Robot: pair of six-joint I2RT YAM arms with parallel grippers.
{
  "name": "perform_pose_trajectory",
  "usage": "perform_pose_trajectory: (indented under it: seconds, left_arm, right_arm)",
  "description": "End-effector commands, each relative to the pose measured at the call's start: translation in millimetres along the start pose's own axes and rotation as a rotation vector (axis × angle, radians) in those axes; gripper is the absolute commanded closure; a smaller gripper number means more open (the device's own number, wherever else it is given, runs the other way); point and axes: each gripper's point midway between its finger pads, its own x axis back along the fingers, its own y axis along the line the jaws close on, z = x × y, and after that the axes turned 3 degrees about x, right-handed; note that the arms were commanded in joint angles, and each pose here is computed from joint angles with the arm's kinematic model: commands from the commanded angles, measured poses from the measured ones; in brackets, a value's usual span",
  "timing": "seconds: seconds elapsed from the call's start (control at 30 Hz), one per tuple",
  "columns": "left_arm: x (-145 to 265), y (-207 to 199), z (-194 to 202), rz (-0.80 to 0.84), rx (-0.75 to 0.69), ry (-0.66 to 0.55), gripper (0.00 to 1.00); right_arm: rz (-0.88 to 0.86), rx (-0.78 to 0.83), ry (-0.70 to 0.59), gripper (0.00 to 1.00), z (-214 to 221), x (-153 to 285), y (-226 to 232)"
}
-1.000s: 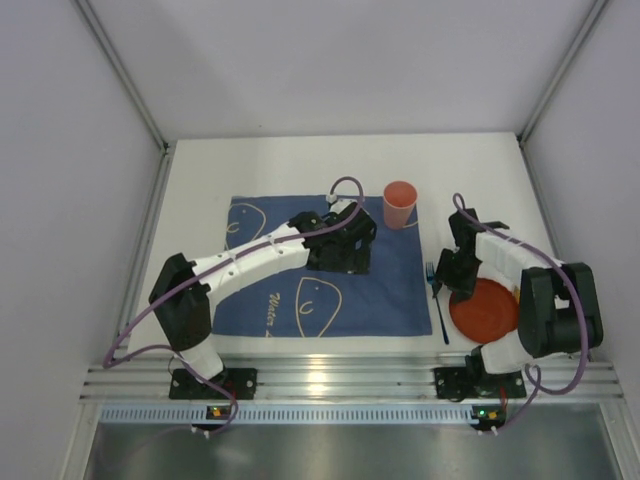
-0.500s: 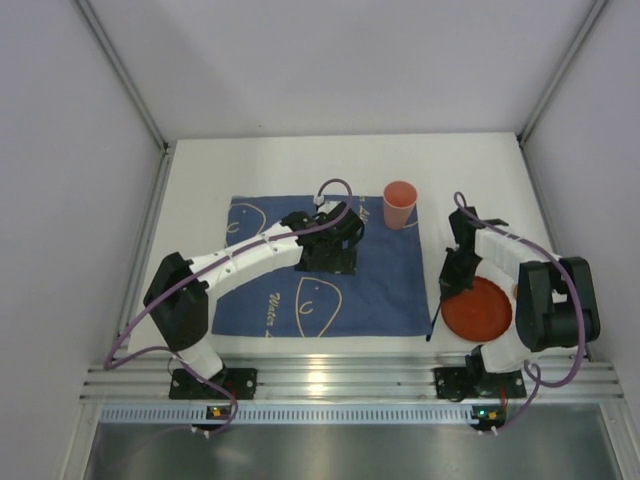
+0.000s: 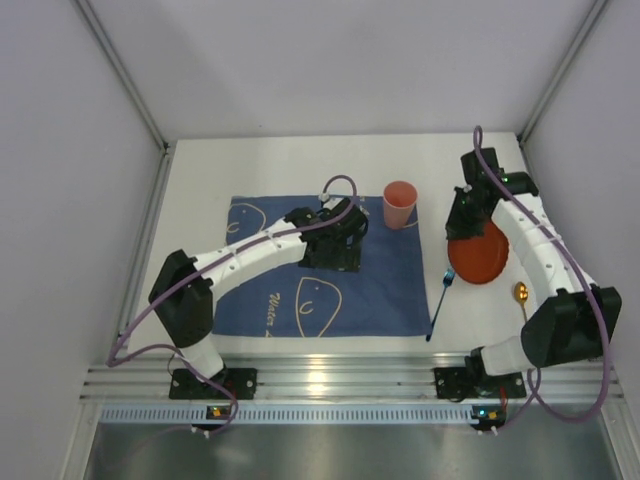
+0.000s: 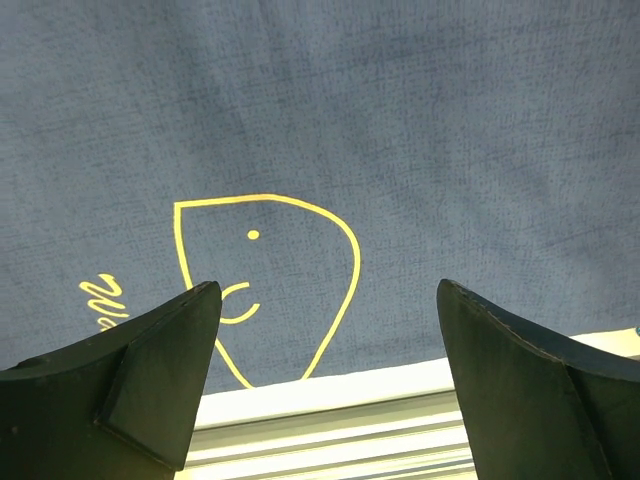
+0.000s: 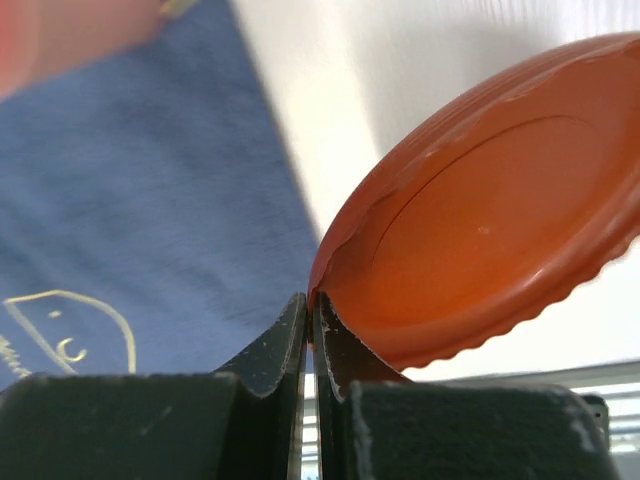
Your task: Set the dinner table for one person
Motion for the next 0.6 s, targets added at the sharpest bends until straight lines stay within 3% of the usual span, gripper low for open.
perform_pose_trajectory:
  seconds: [0.0, 0.13, 0.2, 0.23, 0.4, 0.43, 0.57]
  left_arm:
    - [20, 5, -30, -0.023, 0.03, -0.085, 0.05]
    - [69, 61, -76, -0.091, 0.217, -0.24, 0.02]
    - [94, 108, -88, -0.137, 0.365, -0.294, 0.02]
    - [102, 123, -90, -0.158, 0.407, -0.322, 0.02]
    - [148, 194, -83, -0.288, 0.516, -0.477, 0.02]
    - [151, 202, -73, -0.322, 0.513, -0.46, 0.02]
    - [166, 221, -50, -0.379, 0.566, -0.46, 0.02]
  right_arm:
    - [-0.051, 0.081, -0.116, 1.0, -23, 67, 33]
    - [-0.208, 0.221, -0.254, 1.0, -49, 146, 128]
    - [-0.251, 0.275, -0.229, 1.0, -41, 158, 157]
    - [-0.307, 0.334, -0.228, 1.0, -34, 164, 193]
    - [-0.452, 0.559, -0.118, 1.0, 36, 137, 283]
    - [-0.448, 0.634, -0.076, 1.0, 61, 121, 298]
    - [-0.42, 0.742, -0.013, 1.0, 94, 72, 327]
